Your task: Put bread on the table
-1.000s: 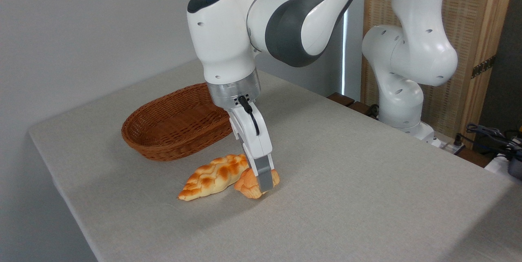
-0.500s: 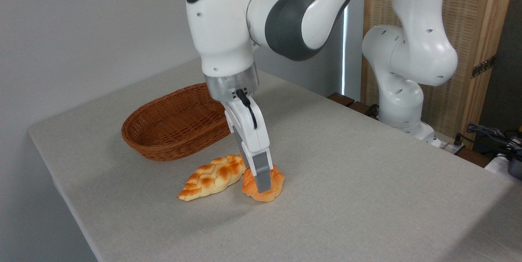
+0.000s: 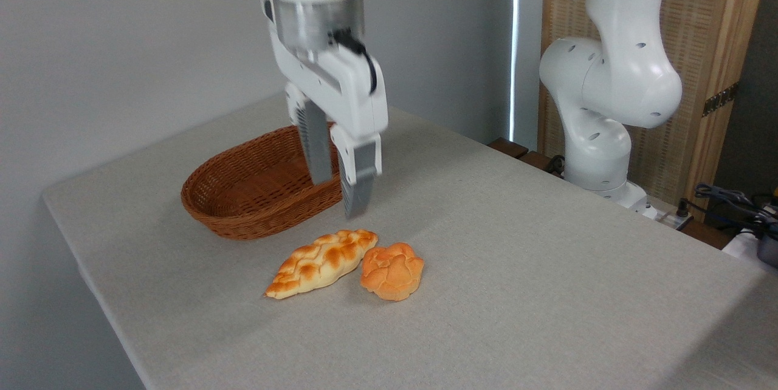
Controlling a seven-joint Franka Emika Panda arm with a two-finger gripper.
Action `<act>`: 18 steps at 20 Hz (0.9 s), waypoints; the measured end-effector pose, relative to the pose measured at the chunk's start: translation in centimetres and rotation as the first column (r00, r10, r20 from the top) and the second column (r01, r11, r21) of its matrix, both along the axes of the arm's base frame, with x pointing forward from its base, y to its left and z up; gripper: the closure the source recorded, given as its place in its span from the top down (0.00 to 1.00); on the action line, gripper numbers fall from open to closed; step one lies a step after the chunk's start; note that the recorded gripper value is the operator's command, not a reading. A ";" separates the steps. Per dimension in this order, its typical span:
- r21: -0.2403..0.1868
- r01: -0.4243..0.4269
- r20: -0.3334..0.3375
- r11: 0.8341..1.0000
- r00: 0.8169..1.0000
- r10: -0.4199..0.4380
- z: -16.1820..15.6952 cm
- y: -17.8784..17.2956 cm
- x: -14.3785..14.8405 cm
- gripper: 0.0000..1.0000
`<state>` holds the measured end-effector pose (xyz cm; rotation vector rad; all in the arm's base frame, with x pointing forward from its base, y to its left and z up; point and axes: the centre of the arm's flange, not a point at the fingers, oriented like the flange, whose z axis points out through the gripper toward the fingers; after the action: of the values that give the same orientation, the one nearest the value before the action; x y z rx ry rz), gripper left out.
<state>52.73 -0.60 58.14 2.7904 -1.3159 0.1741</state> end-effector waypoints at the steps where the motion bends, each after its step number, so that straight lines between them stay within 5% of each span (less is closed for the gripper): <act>1: -0.005 -0.040 0.012 0.999 0.999 0.040 1.0 -0.4 0.1 1.00; 7: -0.018 -0.164 -0.008 0.986 0.986 0.164 3.1 -3.7 2.6 1.00; 12: -0.011 -0.173 -0.016 0.985 0.985 0.173 2.2 -4.5 5.5 1.00; 18: -0.001 -0.179 -0.052 0.984 0.982 0.179 2.6 -2.5 5.3 1.00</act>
<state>58.06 -3.13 60.72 2.8857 -1.0513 0.1106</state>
